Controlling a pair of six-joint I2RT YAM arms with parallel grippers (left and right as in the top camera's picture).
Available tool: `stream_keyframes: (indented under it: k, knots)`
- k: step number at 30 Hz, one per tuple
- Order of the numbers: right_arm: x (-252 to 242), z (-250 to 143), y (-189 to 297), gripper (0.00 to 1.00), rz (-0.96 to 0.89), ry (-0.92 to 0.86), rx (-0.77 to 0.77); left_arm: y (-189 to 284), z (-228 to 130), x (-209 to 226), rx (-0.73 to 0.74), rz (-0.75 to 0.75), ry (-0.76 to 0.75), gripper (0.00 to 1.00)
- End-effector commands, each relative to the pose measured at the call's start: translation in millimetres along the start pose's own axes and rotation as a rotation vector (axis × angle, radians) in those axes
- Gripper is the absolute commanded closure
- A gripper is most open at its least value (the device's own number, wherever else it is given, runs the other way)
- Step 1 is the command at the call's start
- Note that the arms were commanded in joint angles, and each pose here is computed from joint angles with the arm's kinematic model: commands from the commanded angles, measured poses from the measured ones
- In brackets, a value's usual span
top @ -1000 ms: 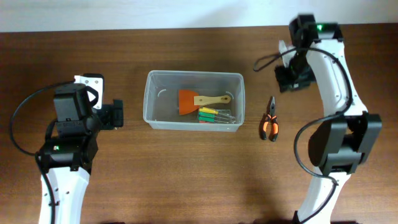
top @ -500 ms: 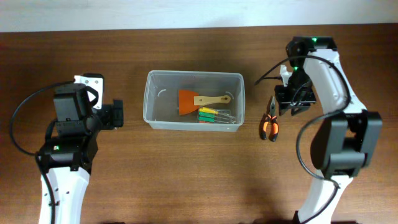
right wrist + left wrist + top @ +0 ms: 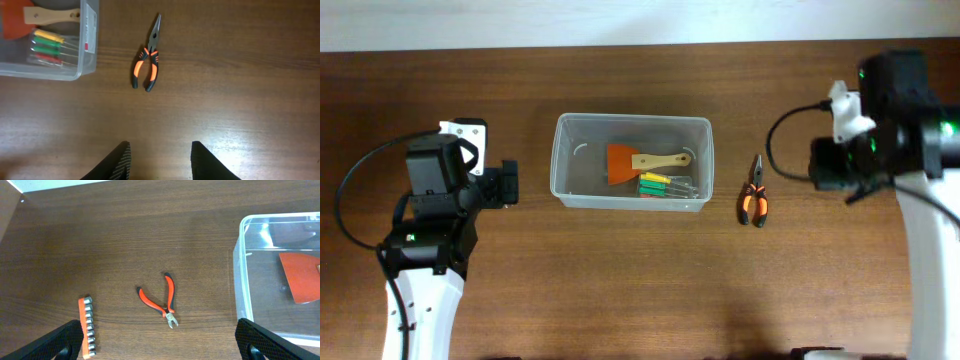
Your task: Pack container
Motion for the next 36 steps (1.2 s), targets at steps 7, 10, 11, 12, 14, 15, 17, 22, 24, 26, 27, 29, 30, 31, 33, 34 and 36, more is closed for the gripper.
stream_keyframes:
  k: [7, 10, 11, 12, 14, 15, 17, 22, 24, 26, 27, 29, 30, 31, 33, 34, 36]
  knots:
    - [1.4, -40.5, -56.4, 0.57, 0.051, 0.037, 0.038, 3.9, 6.9, 5.6, -0.018, 0.018, -0.01, 0.01]
    - [4.6, -42.2, -78.4, 0.47, 0.078, 0.037, 0.043, 3.9, 6.9, 5.6, -0.018, 0.018, -0.01, 0.01]
    - [6.0, -41.3, -82.7, 0.43, 0.088, 0.036, 0.041, 3.8, 6.9, 5.6, -0.017, 0.018, -0.01, 0.01]
    - [7.2, -40.3, -86.0, 0.37, 0.097, 0.036, 0.04, 3.9, 6.9, 5.6, -0.018, 0.018, -0.011, 0.01]
    - [10.5, -37.6, -88.9, 0.07, 0.119, 0.035, 0.037, 3.8, 6.9, 5.6, -0.017, 0.018, -0.011, 0.01]
    - [12.4, -35.6, -89.3, 0.01, 0.132, 0.033, 0.03, 3.9, 6.9, 5.6, -0.018, 0.018, -0.01, 0.01]
    - [14.6, -31.7, -90.1, 0.02, 0.147, 0.035, 0.016, 3.9, 6.9, 5.6, -0.018, 0.018, -0.01, 0.01]
    - [15.9, -25.3, -89.9, 0.01, 0.153, 0.038, -0.016, 3.9, 6.9, 5.6, -0.018, 0.018, -0.011, 0.01]
    - [15.8, -25.3, -89.9, 0.01, 0.152, 0.038, -0.016, 3.9, 6.9, 5.6, -0.018, 0.018, -0.011, 0.01]
    - [15.9, -25.2, -89.9, 0.01, 0.153, 0.038, -0.016, 3.9, 6.9, 5.6, -0.018, 0.018, -0.01, 0.01]
    - [15.8, -25.2, -90.0, 0.01, 0.152, 0.038, -0.016, 3.9, 6.9, 5.6, -0.018, 0.018, -0.011, 0.01]
    - [15.9, -25.2, -90.1, 0.01, 0.152, 0.038, -0.016, 3.9, 6.9, 5.6, -0.018, 0.018, -0.011, 0.01]
    - [15.9, -25.2, -90.1, 0.01, 0.152, 0.038, -0.015, 3.9, 6.9, 5.6, -0.018, 0.018, -0.01, 0.01]
    - [15.8, -25.2, -90.2, 0.01, 0.152, 0.037, -0.015, 3.9, 6.9, 5.6, -0.018, 0.018, -0.01, 0.01]
    - [15.8, -25.2, -90.2, 0.01, 0.152, 0.037, -0.015, 3.8, 6.9, 5.6, -0.017, 0.018, -0.011, 0.01]
    - [15.9, -25.2, -90.3, 0.02, 0.152, 0.037, -0.015, 3.9, 6.9, 5.6, -0.018, 0.018, -0.011, 0.01]
    - [15.7, -25.2, -90.4, 0.01, 0.152, 0.037, -0.014, 3.8, 6.9, 5.6, -0.017, 0.018, -0.01, 0.01]
Point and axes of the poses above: each gripper's point midway between its finger pads, its own y axis back along the fingers, its own x axis along the line the jaws close on, z = x × y, the point moved 4 cm from there along y, back along the fingers, and after that the axes turned 11 degrees about -y, right-handed, at the moved point
